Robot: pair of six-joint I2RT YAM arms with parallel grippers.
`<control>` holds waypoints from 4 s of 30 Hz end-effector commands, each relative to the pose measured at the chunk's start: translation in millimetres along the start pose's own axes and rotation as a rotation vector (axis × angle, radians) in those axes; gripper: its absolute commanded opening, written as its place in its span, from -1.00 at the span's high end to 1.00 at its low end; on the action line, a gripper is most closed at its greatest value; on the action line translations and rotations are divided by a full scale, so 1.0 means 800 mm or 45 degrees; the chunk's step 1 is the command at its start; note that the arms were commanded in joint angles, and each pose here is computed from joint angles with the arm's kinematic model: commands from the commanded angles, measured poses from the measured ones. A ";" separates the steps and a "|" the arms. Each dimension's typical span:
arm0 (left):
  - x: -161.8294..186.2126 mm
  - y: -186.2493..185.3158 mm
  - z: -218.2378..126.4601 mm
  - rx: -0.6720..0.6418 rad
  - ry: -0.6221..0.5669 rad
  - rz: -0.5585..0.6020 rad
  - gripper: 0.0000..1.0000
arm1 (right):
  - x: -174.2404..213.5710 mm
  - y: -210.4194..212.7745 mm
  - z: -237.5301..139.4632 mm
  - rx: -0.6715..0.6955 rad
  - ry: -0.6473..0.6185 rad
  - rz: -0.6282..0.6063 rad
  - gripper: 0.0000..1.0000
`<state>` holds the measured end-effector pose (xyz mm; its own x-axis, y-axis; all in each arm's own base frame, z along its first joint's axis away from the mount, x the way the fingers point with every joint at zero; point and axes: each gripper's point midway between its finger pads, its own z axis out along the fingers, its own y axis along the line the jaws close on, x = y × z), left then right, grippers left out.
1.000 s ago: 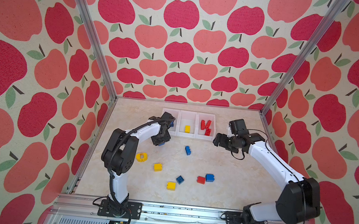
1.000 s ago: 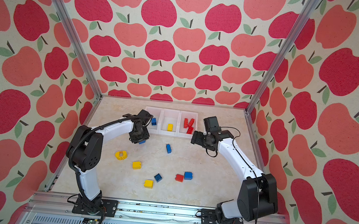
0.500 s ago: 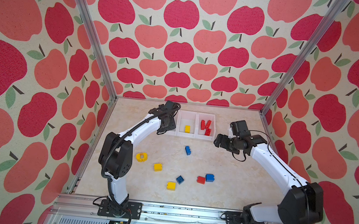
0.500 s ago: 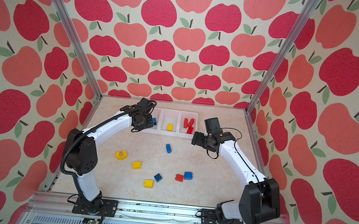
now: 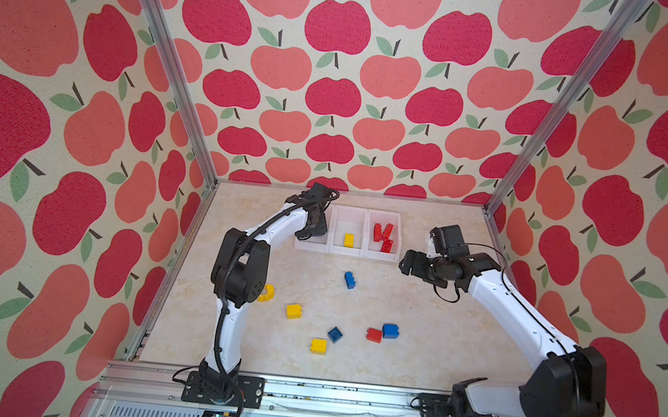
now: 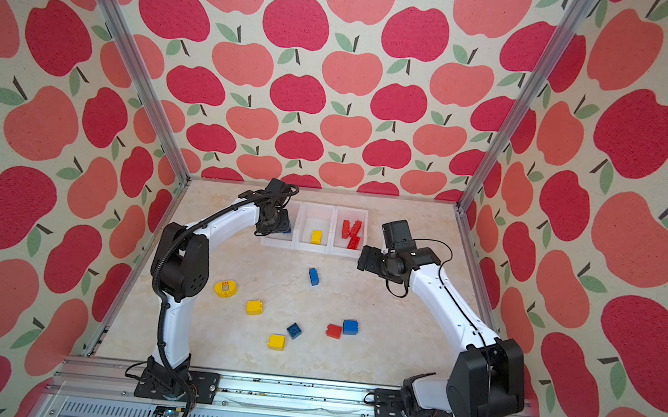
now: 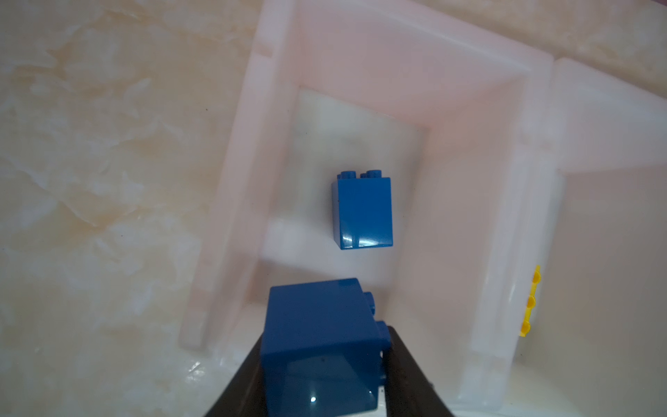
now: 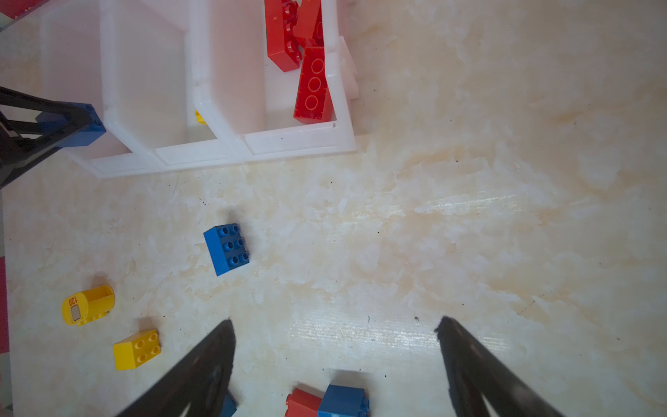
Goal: Sort the legos into containers by color
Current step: 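Carry the blue brick into the compartment nearest the left gripper and release, then move the left gripper to the yellow round brick and grasp it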
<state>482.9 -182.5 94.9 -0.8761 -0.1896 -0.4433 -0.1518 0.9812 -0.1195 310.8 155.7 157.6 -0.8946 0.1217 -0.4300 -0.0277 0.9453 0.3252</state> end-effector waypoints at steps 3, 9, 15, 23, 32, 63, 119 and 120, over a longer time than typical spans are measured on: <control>-0.022 0.002 0.007 -0.015 -0.031 0.029 0.32 | 0.008 -0.008 -0.002 0.029 0.017 0.022 -0.81; -0.022 0.005 0.014 -0.028 -0.018 0.022 0.22 | 0.008 -0.010 0.000 0.032 0.021 0.024 -0.81; -0.016 0.010 0.018 -0.048 0.000 0.016 0.16 | 0.008 -0.009 0.003 0.032 0.026 0.023 -0.81; -0.018 0.007 0.011 -0.038 -0.011 0.018 -0.22 | 0.009 -0.009 0.004 0.029 0.032 0.026 -0.81; -0.019 0.001 -0.003 -0.017 -0.029 0.024 -0.36 | 0.009 -0.008 0.002 0.026 0.030 0.027 -0.82; 0.107 0.054 -0.120 0.107 0.067 0.072 -0.87 | 0.019 -0.006 -0.002 0.026 0.045 0.008 -0.82; 0.236 0.212 -0.067 -0.220 0.452 -0.089 -0.99 | 0.078 0.025 0.020 -0.208 0.155 -0.017 -0.83; 0.238 0.212 -0.065 -0.223 0.455 -0.095 -0.99 | 0.078 0.024 0.020 -0.206 0.157 -0.014 -0.83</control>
<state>267.9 -57.2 44.3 -0.9651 -0.2426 -0.0990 -0.2433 0.9699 -0.0056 265.4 182.0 119.3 -0.9437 0.0689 -0.3235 -0.0827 0.8978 0.4325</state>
